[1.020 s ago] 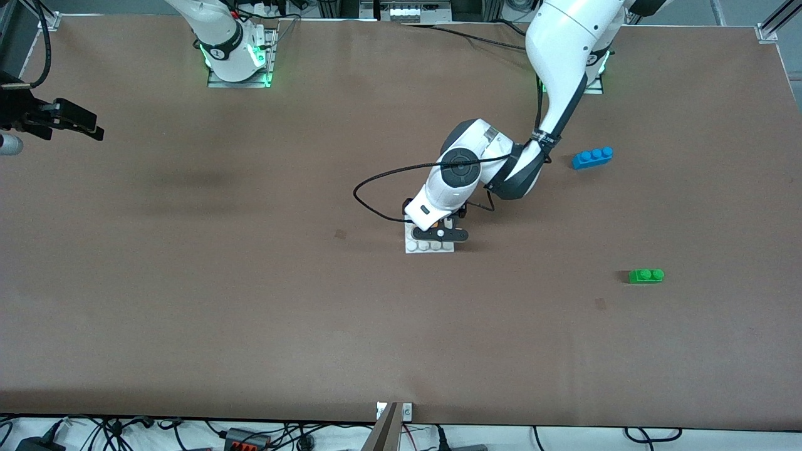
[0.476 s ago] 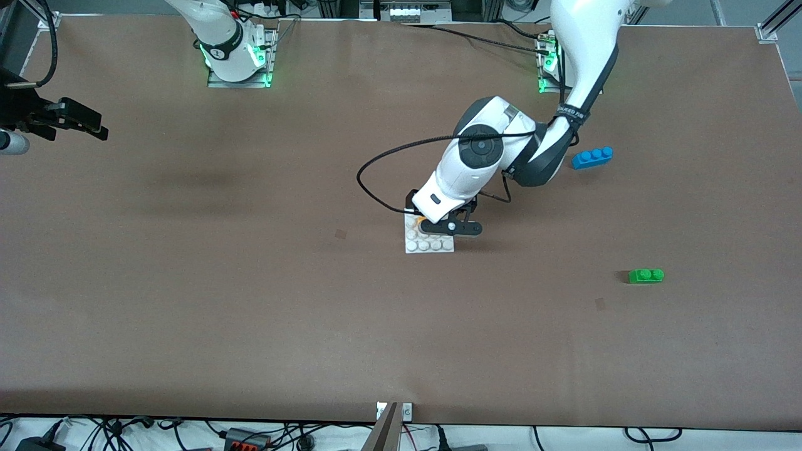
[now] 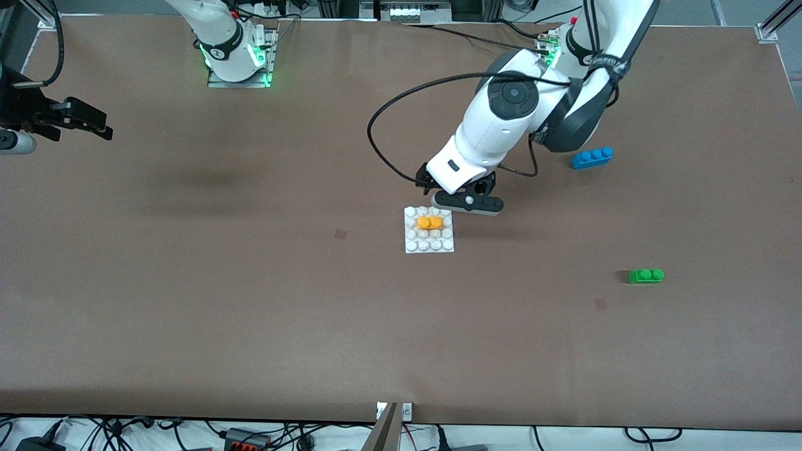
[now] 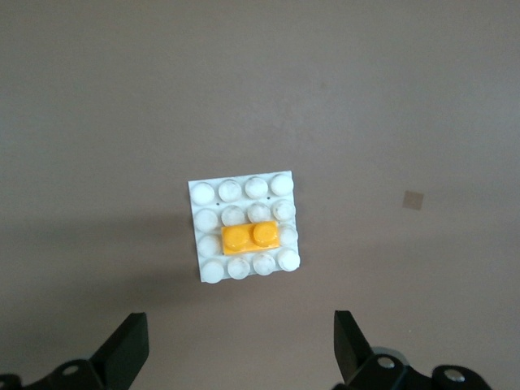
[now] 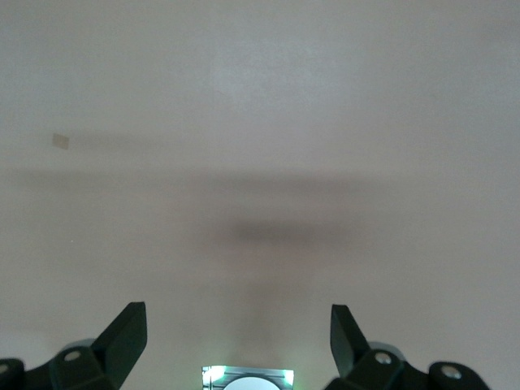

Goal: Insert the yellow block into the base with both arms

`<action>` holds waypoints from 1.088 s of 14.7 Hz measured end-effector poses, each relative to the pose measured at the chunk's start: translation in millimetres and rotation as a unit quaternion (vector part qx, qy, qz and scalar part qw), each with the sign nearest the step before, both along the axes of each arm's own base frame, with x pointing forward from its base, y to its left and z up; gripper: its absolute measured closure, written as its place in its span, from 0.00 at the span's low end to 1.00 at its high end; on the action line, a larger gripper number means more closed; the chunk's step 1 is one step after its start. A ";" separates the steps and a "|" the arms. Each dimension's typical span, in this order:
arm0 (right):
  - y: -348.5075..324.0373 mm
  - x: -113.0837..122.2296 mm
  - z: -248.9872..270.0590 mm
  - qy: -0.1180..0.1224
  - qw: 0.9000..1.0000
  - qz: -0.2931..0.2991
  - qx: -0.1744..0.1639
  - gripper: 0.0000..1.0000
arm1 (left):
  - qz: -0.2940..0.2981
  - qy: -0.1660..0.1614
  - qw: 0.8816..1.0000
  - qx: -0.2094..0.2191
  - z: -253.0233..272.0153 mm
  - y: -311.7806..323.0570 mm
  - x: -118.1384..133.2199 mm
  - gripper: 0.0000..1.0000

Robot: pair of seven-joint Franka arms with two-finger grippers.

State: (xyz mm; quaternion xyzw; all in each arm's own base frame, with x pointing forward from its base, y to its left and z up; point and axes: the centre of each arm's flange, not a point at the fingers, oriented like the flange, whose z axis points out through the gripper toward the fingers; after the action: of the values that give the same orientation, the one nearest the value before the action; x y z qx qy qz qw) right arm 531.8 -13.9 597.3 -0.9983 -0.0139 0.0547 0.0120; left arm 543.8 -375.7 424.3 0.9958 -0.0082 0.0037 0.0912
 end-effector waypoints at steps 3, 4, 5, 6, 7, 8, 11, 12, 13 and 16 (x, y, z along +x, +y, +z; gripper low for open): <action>6.6 0.3 1.0 -0.001 1.000 0.006 0.000 0.00 | 0.028 0.006 1.000 0.009 10.8 46.3 20.3 0.00; 10.3 0.4 1.4 -0.002 1.000 0.010 0.000 0.00 | 0.033 0.015 0.999 0.015 11.2 58.6 23.3 0.00; 16.0 0.5 1.7 -0.002 1.000 0.015 0.000 0.00 | 0.035 0.022 0.999 0.019 11.5 65.9 24.7 0.00; 22.0 0.5 1.9 -0.003 1.000 0.020 0.000 0.00 | 0.032 0.025 0.999 0.021 12.2 65.8 23.3 0.00; 26.2 0.4 2.0 -0.003 1.000 0.024 0.000 0.00 | 0.022 0.026 0.999 0.019 13.7 57.6 17.8 0.00; 28.6 0.3 2.0 -0.003 1.000 0.026 0.000 0.00 | 0.009 0.026 0.999 0.016 16.5 43.5 8.9 0.00; 29.0 0.4 2.1 -0.003 1.000 0.026 0.000 0.00 | -0.036 0.033 0.999 0.017 16.2 3.9 -21.8 0.00; 29.0 0.4 2.2 -0.003 1.000 0.026 0.000 0.00 | -0.061 0.033 0.997 0.019 15.1 -0.2 -26.8 0.00; 28.9 0.4 2.2 -0.003 1.000 0.026 0.000 0.00 | -0.097 0.028 0.995 0.019 15.8 1.5 -26.9 0.00; 28.6 0.4 2.2 -0.003 1.000 0.025 0.000 0.00 | -0.164 0.025 0.986 0.023 15.9 40.8 -5.8 0.00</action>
State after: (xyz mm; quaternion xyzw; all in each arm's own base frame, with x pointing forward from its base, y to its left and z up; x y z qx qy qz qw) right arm 532.2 14.7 599.5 -0.9978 -0.0393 0.0521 0.0105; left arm 537.9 -334.9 440.2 0.9826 -0.1689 -0.0362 0.0682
